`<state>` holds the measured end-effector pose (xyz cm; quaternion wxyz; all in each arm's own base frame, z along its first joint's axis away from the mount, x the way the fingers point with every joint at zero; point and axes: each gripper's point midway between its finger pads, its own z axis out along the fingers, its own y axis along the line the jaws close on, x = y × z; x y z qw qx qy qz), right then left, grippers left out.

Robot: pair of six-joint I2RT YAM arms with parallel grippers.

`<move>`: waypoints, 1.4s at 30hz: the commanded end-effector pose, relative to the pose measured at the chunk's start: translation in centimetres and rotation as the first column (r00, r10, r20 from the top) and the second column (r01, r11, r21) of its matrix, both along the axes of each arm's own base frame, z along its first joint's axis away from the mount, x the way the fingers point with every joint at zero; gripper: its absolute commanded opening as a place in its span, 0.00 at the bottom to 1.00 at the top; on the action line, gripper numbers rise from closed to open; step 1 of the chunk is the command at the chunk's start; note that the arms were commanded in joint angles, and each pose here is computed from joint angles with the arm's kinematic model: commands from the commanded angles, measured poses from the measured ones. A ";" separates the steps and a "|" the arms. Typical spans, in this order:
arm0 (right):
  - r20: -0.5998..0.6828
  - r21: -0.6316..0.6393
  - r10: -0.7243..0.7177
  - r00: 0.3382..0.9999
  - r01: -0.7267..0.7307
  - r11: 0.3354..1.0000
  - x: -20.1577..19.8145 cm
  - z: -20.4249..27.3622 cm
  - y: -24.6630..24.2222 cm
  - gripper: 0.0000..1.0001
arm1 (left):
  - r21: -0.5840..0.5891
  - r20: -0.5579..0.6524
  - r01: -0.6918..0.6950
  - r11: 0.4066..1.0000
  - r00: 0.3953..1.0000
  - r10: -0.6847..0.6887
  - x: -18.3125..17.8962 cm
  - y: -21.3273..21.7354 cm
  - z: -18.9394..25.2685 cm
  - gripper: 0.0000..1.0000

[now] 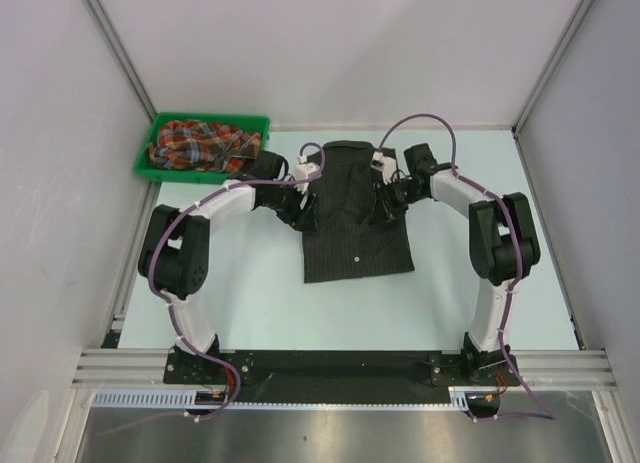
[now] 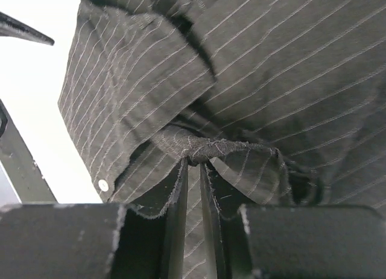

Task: Fold and stack the long sleeve shirts
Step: Fold the shirt

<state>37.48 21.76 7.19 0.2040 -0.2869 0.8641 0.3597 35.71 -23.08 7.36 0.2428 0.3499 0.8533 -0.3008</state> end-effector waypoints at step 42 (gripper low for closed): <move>0.083 0.180 -0.322 0.943 0.303 0.936 4.5 4.7 -5.9 0.75 | -0.052 -0.036 -0.090 0.995 0.995 0.088 1.4 1.1 -0.6 0.71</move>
